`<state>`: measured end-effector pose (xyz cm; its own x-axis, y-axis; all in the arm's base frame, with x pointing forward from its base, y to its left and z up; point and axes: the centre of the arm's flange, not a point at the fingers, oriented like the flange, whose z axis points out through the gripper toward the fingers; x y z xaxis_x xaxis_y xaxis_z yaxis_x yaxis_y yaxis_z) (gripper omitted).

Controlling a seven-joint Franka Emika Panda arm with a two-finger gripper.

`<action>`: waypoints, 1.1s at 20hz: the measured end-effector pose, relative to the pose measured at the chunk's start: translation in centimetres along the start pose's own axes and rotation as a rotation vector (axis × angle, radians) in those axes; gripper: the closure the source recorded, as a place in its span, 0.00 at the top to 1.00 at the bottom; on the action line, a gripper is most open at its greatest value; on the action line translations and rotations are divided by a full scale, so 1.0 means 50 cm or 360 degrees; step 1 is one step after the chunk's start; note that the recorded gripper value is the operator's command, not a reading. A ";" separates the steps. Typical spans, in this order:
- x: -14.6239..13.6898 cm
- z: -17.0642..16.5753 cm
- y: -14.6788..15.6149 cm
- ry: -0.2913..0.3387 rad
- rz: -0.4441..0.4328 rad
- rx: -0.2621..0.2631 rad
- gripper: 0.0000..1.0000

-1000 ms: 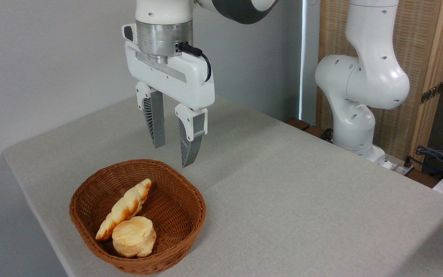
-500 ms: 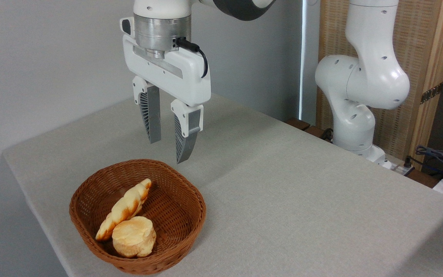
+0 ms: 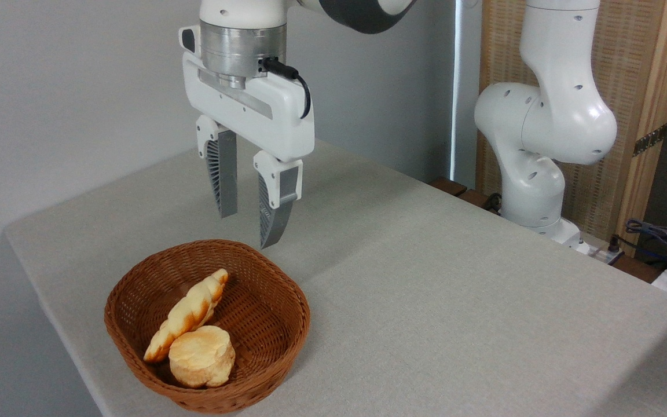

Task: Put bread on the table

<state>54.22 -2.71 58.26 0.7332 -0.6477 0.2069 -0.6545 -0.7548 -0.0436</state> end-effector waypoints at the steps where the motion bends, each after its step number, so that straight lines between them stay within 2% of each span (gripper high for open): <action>1: 0.003 0.008 -0.001 0.0019 0.0001 0.0015 1.00; 5: 0.026 0.076 0.015 0.0152 0.0001 0.0050 1.00; 7: 0.032 0.111 0.018 0.0187 -0.0011 0.0049 1.00; 15: 0.075 0.229 0.034 0.0192 0.0011 0.0012 1.00; 22: 0.096 0.291 0.056 0.0168 0.0030 -0.0041 1.00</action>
<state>58.57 -9.45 44.92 0.6982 -0.6464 0.3078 -0.6735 -0.7388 -0.0236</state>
